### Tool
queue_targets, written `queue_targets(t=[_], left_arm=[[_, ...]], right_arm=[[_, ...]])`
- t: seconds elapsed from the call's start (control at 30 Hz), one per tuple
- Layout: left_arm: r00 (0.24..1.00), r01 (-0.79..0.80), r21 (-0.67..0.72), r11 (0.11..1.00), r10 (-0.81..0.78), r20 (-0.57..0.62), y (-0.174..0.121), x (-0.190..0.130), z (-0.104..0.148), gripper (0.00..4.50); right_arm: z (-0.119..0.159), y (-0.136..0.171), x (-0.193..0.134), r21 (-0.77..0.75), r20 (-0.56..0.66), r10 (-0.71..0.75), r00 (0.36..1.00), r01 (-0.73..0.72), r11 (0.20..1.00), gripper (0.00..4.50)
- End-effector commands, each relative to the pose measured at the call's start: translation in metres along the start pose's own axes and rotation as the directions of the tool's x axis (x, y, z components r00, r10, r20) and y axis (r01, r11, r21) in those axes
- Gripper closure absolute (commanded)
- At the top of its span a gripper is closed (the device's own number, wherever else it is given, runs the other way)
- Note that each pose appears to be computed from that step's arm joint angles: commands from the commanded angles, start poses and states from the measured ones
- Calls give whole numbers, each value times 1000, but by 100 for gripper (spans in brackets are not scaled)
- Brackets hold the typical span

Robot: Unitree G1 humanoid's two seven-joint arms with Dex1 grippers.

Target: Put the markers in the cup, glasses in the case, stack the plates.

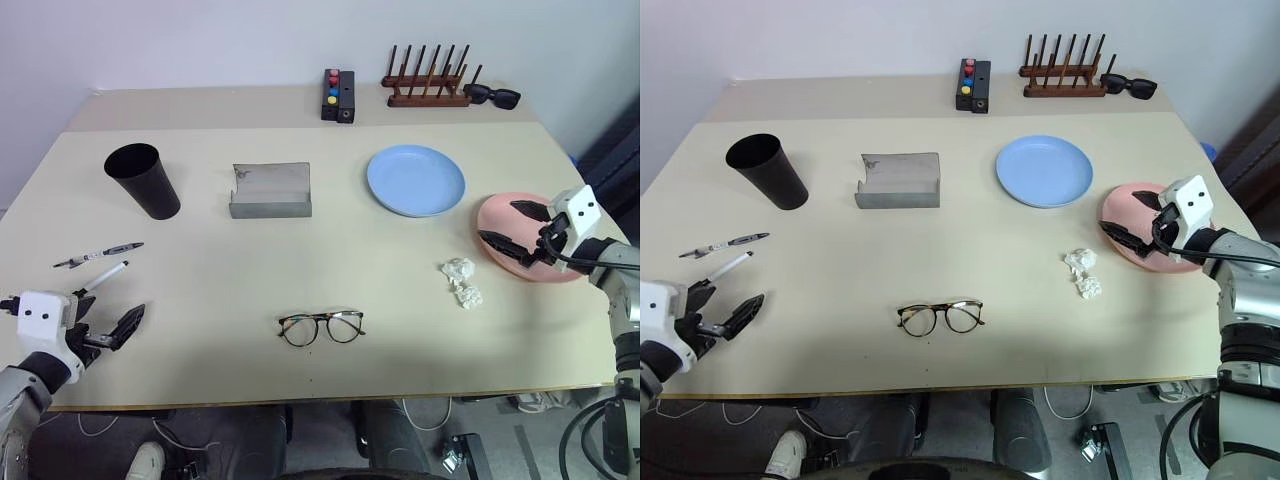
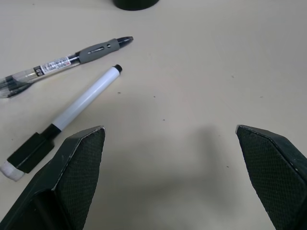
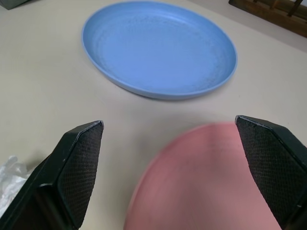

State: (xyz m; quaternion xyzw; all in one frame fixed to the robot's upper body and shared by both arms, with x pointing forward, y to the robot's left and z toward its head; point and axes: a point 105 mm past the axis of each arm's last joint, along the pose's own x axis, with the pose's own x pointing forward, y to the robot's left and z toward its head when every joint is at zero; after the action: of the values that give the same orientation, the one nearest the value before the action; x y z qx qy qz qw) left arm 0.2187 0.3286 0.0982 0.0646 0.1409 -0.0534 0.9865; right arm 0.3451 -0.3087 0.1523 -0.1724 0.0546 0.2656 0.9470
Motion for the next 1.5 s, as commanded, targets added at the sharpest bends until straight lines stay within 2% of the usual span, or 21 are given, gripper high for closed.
queue_targets(t=[0.03, 0.4, 0.57, 0.77, 1.0, 1.13, 1.3, 1.5], left_arm=[[1000, 4, 35, 999, -5, 24, -1, -3, 11, 4], [1000, 14, 30, 999, -15, 24, -6, -2, 12, 4], [999, 12, 41, 999, -13, 37, -7, 0, 17, 4], [998, 9, 57, 998, -13, 56, -6, 2, 25, 4], [999, 46, 78, 996, -47, 17, -9, 9, 23, 4], [998, 57, 65, 996, -58, 8, -10, 14, 20, 4], [997, 76, 48, 996, -77, 17, -18, 19, 24, 4], [997, 72, 44, 996, -72, 3, -20, 16, 22, 4]], right_arm=[[17, 2, 0, -27, 49, -5, 999, 7, 1000, 0], [20, 5, 3, -20, 54, 1, 999, 0, 1000, 0], [27, 9, 16, -29, 90, 28, 996, -25, 999, 0], [44, 25, 35, -51, 164, 110, 980, -103, 993, 0], [43, 51, 42, -53, 200, 206, 958, -199, 979, 0], [45, 88, 48, -50, 235, 314, 920, -311, 949, 0], [74, 167, 74, -70, 305, 475, 826, -478, 876, 0], [88, 205, 91, -72, 308, 494, 813, -498, 864, 0]])
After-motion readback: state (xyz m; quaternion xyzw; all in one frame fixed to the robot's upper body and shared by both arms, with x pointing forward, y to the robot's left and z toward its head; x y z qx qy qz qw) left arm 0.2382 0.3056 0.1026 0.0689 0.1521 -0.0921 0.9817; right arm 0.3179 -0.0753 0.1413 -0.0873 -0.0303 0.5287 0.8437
